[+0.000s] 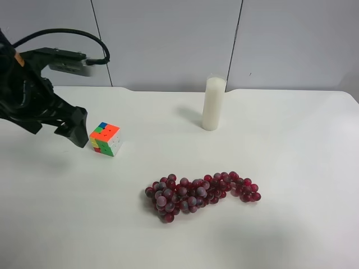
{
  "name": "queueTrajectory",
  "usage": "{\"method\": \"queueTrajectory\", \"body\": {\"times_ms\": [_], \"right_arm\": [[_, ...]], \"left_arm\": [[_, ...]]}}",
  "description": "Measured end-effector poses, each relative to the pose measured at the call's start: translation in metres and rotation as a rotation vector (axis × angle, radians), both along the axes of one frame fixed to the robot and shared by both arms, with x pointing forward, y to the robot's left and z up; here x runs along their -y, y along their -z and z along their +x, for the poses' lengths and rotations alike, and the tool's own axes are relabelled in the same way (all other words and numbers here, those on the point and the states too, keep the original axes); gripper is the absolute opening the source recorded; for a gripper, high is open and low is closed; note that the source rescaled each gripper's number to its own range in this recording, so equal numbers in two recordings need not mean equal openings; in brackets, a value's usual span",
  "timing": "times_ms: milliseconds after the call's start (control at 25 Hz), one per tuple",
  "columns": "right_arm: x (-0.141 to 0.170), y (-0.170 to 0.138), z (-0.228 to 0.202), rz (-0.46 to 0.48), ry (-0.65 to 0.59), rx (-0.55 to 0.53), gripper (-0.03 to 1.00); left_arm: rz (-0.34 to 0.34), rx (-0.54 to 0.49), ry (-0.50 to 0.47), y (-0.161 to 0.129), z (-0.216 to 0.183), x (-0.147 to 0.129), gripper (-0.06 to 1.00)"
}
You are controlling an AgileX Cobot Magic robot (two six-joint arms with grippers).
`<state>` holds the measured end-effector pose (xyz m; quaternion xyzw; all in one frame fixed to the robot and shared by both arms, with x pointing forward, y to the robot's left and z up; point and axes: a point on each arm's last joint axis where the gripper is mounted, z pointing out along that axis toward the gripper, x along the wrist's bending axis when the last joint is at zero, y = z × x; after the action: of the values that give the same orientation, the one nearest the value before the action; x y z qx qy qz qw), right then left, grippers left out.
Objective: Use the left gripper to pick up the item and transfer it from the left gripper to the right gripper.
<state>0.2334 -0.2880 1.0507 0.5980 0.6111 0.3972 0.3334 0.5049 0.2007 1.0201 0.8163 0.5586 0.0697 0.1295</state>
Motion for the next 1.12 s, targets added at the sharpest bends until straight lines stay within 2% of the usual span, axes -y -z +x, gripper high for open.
{"method": "queueTrajectory", "body": {"times_ms": [520, 800, 1120], "right_arm": [[0.000, 0.000, 0.000, 0.000, 0.000, 0.000, 1.00], [0.000, 0.000, 0.000, 0.000, 0.000, 0.000, 1.00], [0.000, 0.000, 0.000, 0.000, 0.000, 0.000, 1.00]], "left_arm": [[-0.059, 0.123, 0.024, 0.040, 0.039, 0.016, 1.00], [-0.075, 0.199, 0.020, 0.053, 0.053, 0.020, 1.00], [-0.071, 0.225, 0.018, 0.075, 0.065, 0.023, 1.00]]}}
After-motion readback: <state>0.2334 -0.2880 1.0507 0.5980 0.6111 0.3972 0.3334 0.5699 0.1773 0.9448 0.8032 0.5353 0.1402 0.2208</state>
